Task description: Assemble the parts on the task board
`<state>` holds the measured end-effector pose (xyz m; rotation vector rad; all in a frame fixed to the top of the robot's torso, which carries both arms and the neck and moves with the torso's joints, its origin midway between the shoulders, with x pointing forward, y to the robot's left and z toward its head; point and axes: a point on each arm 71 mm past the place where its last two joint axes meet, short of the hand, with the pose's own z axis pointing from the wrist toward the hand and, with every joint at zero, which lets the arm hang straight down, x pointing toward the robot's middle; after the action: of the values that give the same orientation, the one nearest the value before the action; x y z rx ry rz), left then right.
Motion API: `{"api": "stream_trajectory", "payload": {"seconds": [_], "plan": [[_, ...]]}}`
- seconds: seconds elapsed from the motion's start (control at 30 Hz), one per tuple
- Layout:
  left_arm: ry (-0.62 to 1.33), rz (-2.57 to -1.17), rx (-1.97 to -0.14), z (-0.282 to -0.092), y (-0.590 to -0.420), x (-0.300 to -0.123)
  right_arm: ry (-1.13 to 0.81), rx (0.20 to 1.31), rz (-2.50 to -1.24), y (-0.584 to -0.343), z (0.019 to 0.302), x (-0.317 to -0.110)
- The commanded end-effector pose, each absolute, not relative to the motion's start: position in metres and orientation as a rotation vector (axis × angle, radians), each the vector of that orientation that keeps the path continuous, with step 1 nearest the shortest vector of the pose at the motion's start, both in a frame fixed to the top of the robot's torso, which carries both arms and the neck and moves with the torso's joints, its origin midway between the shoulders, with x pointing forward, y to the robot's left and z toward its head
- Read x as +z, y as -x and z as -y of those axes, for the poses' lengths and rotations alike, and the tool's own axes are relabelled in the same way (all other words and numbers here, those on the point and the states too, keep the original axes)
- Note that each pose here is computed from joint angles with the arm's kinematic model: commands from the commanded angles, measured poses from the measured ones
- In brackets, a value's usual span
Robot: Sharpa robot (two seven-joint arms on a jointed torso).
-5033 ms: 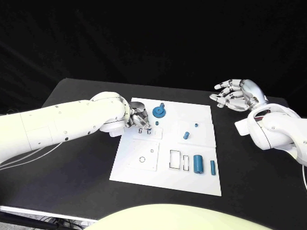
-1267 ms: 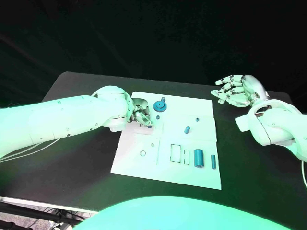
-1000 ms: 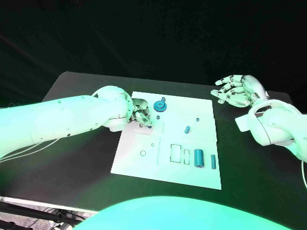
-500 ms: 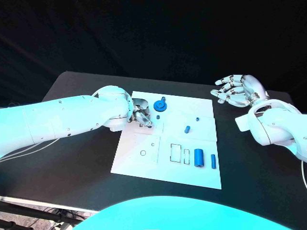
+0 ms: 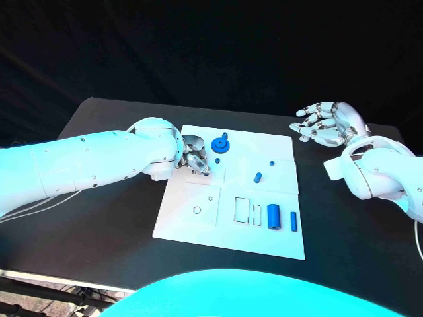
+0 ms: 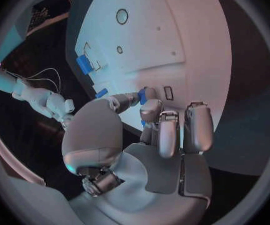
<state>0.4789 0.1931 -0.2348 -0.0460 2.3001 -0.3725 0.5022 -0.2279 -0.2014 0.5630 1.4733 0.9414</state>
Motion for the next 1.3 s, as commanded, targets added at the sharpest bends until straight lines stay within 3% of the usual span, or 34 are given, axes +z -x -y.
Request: {"api": "stream_trajectory", "payload": {"seconds": [0.03, 1.3], "plan": [[0.034, -2.320, -0.366, -0.1919, -0.4775, -0.2388, -0.547, 0.953, -1.478, -0.5017, 0.2264, -0.2014], [0.065, -2.295, -0.349, -0.1976, -0.4814, -0.2391, -0.551, 0.952, -1.479, -0.5015, 0.2273, -0.2023]]}}
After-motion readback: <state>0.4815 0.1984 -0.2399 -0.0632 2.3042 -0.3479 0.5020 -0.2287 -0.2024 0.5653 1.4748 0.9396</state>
